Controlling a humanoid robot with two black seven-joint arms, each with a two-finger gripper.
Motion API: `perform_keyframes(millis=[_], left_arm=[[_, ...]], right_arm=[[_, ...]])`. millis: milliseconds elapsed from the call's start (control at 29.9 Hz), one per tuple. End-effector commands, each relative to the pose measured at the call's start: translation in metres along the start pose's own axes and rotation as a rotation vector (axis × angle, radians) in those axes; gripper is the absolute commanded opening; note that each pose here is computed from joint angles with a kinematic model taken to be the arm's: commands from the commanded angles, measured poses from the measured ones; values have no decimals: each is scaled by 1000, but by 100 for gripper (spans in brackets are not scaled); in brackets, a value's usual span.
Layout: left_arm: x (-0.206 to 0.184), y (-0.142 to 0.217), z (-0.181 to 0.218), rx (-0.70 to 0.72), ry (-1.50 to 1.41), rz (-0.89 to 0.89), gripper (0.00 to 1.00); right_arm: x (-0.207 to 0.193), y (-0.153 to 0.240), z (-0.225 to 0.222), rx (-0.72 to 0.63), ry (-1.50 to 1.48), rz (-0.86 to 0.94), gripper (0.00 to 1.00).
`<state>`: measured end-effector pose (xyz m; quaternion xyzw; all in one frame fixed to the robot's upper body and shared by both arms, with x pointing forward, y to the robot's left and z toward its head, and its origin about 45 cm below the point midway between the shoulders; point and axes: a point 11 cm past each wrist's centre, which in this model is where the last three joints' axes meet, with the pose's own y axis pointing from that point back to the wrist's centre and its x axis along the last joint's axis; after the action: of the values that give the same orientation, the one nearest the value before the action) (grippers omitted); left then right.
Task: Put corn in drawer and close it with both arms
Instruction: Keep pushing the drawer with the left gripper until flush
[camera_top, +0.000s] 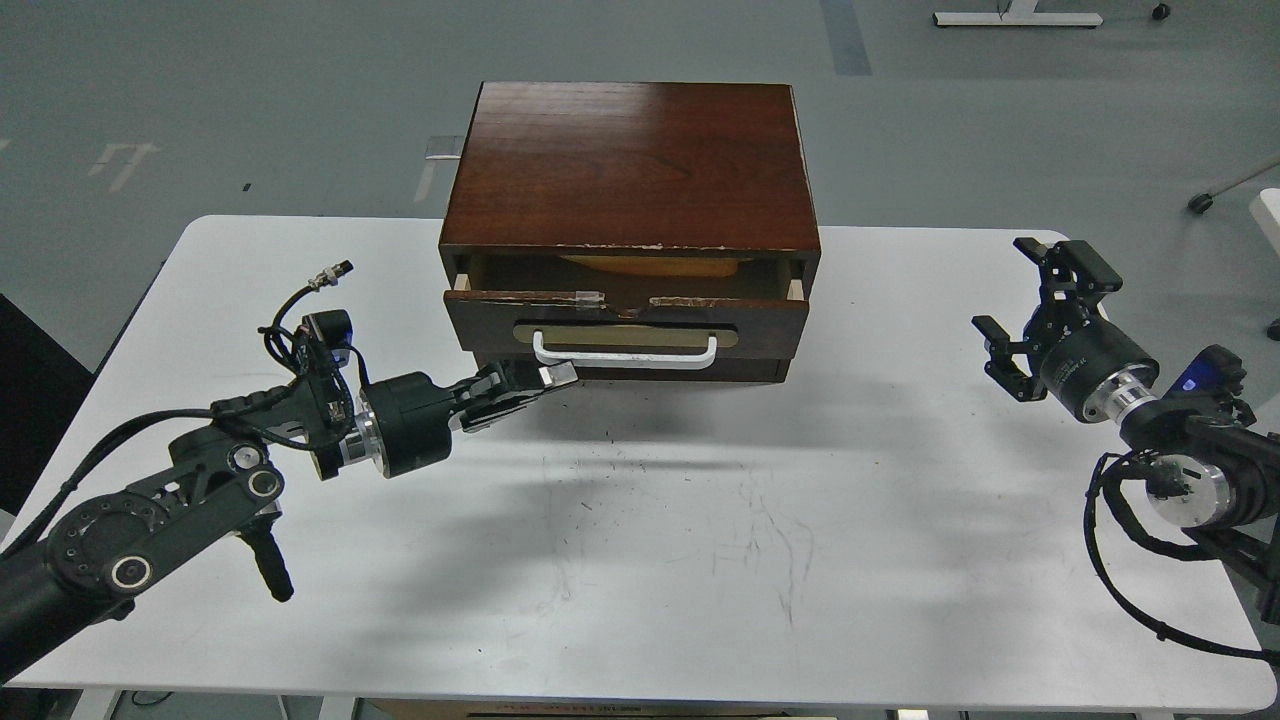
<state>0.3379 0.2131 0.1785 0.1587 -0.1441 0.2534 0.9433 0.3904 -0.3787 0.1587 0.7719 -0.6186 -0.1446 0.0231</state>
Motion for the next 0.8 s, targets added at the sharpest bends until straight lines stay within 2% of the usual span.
perform_keyframes(millis=[0, 770], left_arm=[[2, 0, 1, -2, -2, 7, 0], [25, 2, -10, 49, -6, 106, 0]], right_arm=[[-1, 0, 0, 0, -1, -1, 100], [0, 1, 2, -4, -2, 1, 100]])
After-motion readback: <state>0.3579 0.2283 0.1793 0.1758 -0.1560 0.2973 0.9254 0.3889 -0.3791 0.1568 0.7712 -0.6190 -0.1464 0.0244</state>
